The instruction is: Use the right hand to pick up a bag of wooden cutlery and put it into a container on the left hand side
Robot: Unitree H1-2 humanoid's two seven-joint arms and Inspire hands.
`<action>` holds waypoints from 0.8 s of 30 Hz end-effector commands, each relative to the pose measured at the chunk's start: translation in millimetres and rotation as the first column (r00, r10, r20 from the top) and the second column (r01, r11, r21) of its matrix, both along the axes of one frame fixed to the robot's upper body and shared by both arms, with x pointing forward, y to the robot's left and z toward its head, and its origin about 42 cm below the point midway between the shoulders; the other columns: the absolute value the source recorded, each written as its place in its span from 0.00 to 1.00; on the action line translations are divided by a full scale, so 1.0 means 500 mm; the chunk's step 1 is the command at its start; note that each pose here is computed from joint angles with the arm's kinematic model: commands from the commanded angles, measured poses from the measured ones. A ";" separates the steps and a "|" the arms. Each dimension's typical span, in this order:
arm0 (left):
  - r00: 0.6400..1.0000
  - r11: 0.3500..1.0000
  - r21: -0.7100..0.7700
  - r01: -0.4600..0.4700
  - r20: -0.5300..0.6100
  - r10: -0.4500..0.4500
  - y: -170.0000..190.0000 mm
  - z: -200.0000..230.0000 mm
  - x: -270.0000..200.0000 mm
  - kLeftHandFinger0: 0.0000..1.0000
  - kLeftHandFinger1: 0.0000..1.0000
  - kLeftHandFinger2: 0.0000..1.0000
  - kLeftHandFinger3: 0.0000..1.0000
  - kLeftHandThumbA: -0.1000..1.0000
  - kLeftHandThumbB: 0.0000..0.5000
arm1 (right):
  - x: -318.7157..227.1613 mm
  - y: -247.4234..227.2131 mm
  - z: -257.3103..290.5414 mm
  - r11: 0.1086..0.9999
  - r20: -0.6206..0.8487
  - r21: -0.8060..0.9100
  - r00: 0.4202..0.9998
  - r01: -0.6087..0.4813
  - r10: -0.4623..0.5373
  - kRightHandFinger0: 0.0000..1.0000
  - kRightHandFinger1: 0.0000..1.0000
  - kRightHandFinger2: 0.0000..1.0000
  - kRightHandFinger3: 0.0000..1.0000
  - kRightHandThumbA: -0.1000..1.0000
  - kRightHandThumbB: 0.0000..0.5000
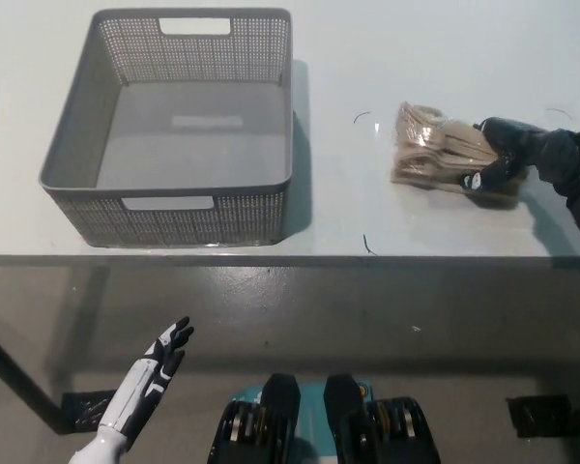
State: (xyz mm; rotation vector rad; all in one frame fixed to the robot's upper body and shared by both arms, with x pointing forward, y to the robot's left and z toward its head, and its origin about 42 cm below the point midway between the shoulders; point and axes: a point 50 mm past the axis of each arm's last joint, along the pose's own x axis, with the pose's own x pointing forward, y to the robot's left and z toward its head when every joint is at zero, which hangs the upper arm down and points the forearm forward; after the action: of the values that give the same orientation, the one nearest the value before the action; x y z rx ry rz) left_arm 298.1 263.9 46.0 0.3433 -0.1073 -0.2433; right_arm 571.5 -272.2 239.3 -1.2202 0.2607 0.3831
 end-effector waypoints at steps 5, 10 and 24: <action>0.996 0.999 0.029 0.035 0.077 -0.037 0.009 0.033 0.026 1.00 1.00 1.00 1.00 1.00 0.72 | 0.021 0.036 0.079 0.956 0.361 0.292 0.929 -0.031 -0.080 0.03 0.54 0.87 0.97 0.00 0.17; 0.997 0.999 0.027 0.031 0.072 -0.033 0.008 0.029 0.022 1.00 1.00 1.00 1.00 1.00 0.70 | 0.041 0.060 0.165 0.895 0.418 0.439 0.900 -0.079 -0.125 0.07 0.57 0.89 0.95 0.00 0.18; 0.997 0.999 0.024 0.030 0.068 -0.032 0.005 0.026 0.022 1.00 1.00 1.00 1.00 1.00 0.68 | 0.058 0.174 0.417 0.839 0.606 0.461 0.793 -0.289 -0.059 0.00 0.35 0.74 0.83 0.00 0.22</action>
State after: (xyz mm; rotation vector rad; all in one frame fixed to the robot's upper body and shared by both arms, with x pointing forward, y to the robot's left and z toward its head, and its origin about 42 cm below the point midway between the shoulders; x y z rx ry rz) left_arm 300.8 262.8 47.7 0.3568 -0.1134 -0.2547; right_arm 596.7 -215.3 336.5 -0.8167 -0.1785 0.1848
